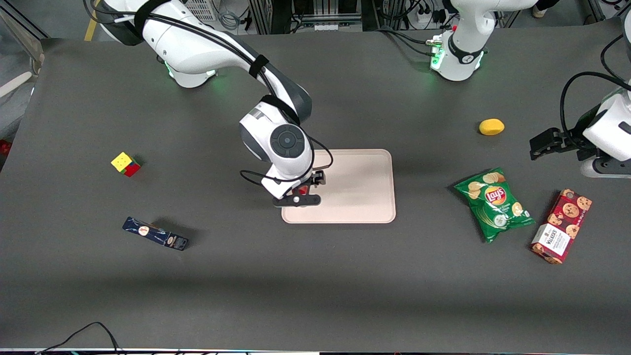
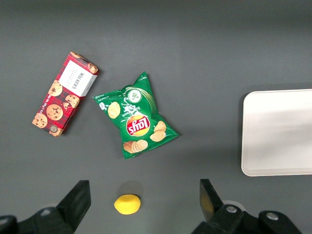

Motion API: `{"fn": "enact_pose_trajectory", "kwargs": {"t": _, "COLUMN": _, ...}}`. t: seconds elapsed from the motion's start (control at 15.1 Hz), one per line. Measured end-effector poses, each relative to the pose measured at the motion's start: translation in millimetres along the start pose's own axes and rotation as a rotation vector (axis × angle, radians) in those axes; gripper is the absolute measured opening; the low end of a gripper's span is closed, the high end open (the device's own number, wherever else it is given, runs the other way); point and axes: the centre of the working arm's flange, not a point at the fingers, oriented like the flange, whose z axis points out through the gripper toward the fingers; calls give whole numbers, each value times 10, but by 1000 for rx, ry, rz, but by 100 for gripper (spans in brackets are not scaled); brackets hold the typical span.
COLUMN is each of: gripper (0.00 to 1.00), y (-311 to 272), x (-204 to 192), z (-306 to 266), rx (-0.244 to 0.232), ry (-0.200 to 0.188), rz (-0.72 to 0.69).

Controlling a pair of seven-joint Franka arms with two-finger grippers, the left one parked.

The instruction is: Place coke bottle on tray

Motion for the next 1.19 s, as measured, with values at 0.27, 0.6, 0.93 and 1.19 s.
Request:
{"fn": "enact_pose_trajectory", "kwargs": {"t": 0.27, "gripper": 100, "y": 19, "x": 59, "z": -377, "rx": 23, "ry": 48, "rz": 6}}
{"fn": "enact_pose_trajectory", "kwargs": {"t": 0.6, "gripper": 100, "y": 485, "x": -99, "z": -2025, "rx": -17, "ry": 110, "rz": -97}}
{"fn": "enact_pose_trajectory", "kwargs": {"t": 0.93, "gripper": 100, "y": 1771, "x": -361, "z": -3551, "rx": -60, "ry": 220, "rz": -168}}
{"fn": "enact_pose_trajectory", "kwargs": {"t": 1.19, "gripper": 100, "y": 2649, "x": -164, "z": -3642, "rx": -93, "ry": 188, "rz": -143}}
